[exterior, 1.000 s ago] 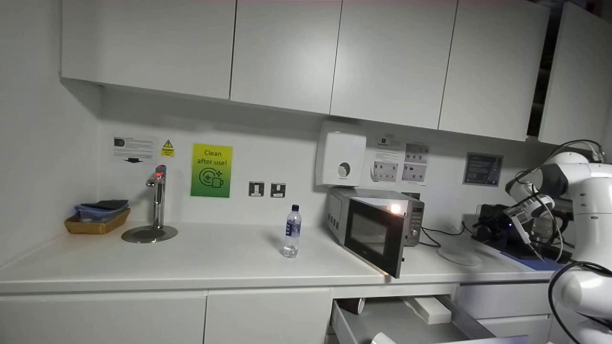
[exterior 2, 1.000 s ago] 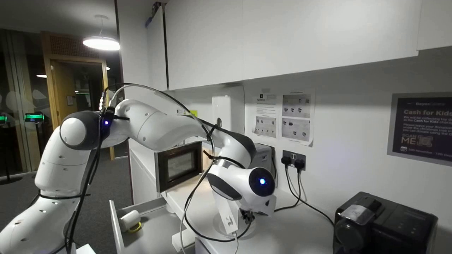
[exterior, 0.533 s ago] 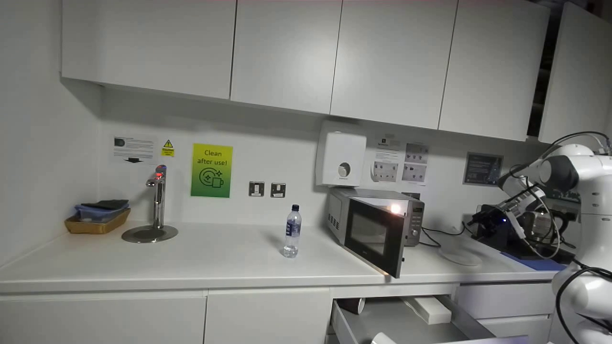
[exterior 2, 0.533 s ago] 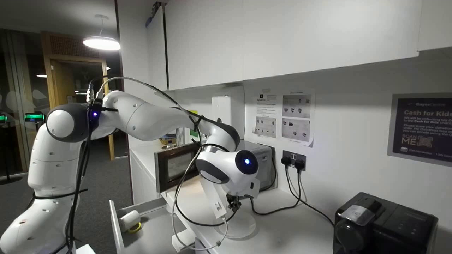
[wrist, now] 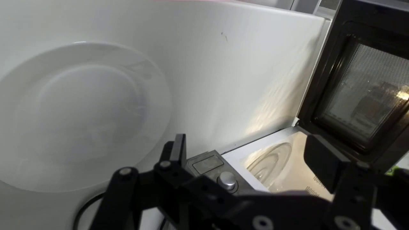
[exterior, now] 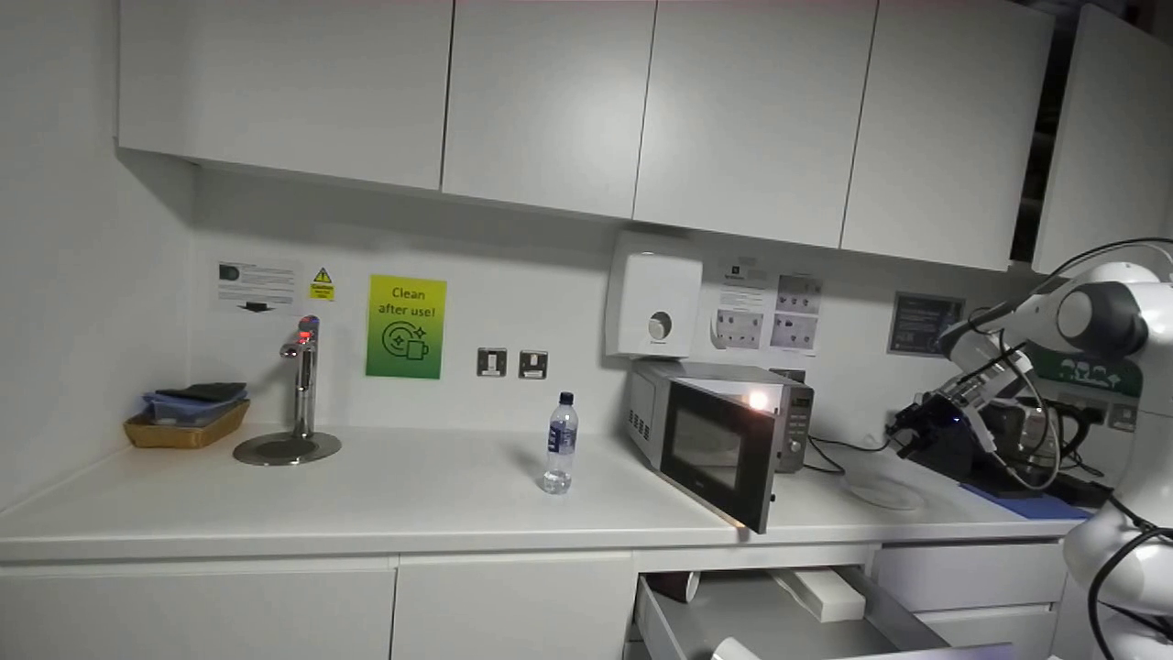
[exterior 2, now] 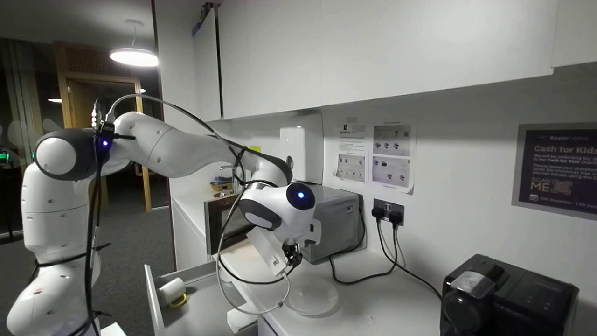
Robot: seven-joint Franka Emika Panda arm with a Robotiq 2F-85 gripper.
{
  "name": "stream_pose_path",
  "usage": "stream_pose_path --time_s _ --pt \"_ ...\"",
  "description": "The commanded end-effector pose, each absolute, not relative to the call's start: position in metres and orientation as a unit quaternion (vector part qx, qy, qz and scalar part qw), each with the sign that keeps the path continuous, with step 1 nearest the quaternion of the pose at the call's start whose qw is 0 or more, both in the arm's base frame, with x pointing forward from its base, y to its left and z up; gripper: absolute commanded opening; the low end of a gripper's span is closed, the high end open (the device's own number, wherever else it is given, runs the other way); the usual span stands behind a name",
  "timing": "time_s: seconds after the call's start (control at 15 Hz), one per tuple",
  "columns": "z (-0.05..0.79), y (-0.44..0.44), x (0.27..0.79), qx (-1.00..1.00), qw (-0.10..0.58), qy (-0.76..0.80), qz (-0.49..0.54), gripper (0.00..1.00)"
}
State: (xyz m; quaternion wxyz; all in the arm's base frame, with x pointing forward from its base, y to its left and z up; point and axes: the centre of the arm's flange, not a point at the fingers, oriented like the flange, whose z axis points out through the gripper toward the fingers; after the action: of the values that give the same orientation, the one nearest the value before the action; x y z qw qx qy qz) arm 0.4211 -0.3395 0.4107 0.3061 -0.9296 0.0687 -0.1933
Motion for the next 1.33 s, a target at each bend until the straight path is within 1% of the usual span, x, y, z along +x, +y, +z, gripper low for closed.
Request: stream_pose_path --time_s 0.0,0.73,0.87,1.0,1.07,1.27 --pt "0.415 -0.303 0.403 -0.938 0.270 0.030 -0.216 1.00" --pt "0.395 -0.262 0.405 -0.956 0.152 -0.029 -0.251 1.00" --pt "0.395 -0.259 0.405 -0.956 0.147 -0.024 -0.253 1.00" --pt "0.396 -0.257 0.406 -0.955 0.150 -0.018 -0.257 1.00" --pt "0.388 -0.267 0.418 -0.957 0.161 -0.019 -0.242 1.00" --pt "0.389 -0.266 0.418 -0.956 0.161 -0.020 -0.243 1.00"
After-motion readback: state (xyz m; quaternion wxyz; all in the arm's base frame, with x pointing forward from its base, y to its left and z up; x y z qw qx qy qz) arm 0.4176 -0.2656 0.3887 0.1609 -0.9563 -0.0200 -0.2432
